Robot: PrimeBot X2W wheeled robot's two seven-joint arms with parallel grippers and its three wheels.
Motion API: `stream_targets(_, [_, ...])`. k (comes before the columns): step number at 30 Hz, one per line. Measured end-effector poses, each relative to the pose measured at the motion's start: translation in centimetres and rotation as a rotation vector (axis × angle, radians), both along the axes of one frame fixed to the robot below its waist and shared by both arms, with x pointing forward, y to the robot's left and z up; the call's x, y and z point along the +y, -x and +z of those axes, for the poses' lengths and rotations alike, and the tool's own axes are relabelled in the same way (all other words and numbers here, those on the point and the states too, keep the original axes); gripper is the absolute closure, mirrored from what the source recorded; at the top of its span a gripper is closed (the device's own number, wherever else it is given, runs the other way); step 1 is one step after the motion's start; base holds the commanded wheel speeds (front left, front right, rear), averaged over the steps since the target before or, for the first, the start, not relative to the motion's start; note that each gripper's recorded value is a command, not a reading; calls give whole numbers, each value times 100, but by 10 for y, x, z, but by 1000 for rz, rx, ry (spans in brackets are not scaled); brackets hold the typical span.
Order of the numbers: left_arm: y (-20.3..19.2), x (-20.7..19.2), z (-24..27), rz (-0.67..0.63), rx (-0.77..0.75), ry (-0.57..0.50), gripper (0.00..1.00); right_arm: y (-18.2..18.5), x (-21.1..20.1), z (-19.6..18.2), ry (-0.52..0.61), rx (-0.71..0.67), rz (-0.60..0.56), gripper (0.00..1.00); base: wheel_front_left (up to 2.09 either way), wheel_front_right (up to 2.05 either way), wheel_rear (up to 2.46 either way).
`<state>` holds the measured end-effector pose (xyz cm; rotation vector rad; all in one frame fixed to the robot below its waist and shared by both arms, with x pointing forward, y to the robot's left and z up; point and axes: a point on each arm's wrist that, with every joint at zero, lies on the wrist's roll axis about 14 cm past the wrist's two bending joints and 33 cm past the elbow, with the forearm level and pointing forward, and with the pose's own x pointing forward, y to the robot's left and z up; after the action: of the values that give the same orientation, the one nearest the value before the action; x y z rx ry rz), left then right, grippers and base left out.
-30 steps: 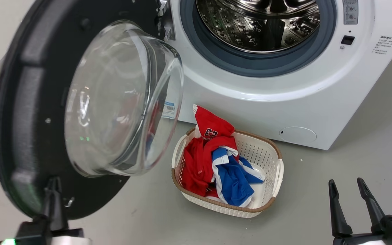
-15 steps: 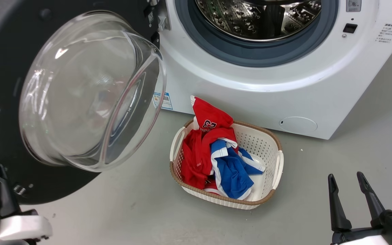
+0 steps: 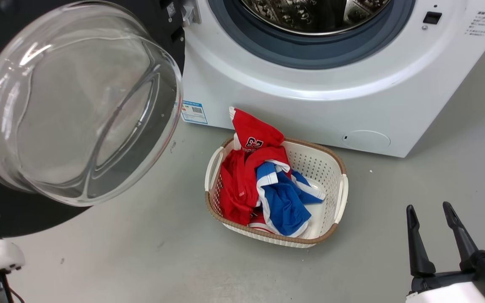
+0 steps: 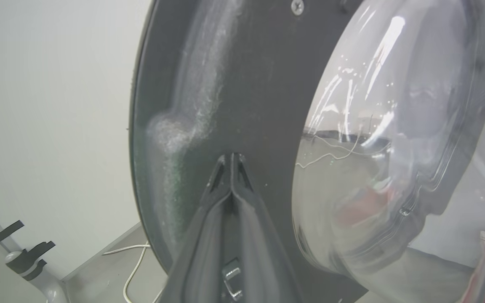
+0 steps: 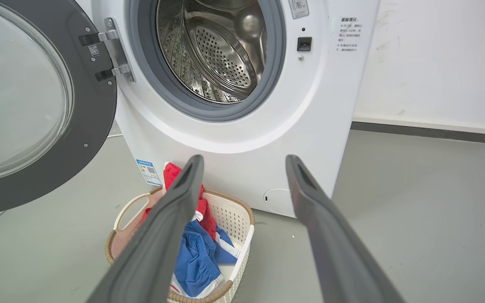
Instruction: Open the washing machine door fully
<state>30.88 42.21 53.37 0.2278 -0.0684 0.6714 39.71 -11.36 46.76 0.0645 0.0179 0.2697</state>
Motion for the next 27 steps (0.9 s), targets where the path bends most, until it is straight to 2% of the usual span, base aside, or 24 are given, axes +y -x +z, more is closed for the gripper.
stream_targets(19, [-30,44,-12,51,56,27,100,-17,-1,-17,23,29,-5,0,0,0,0])
stream_targets(27, [-34,50,-18,55,79,37,100,-19,-2,-21,26,35,-9,0,0,0,0])
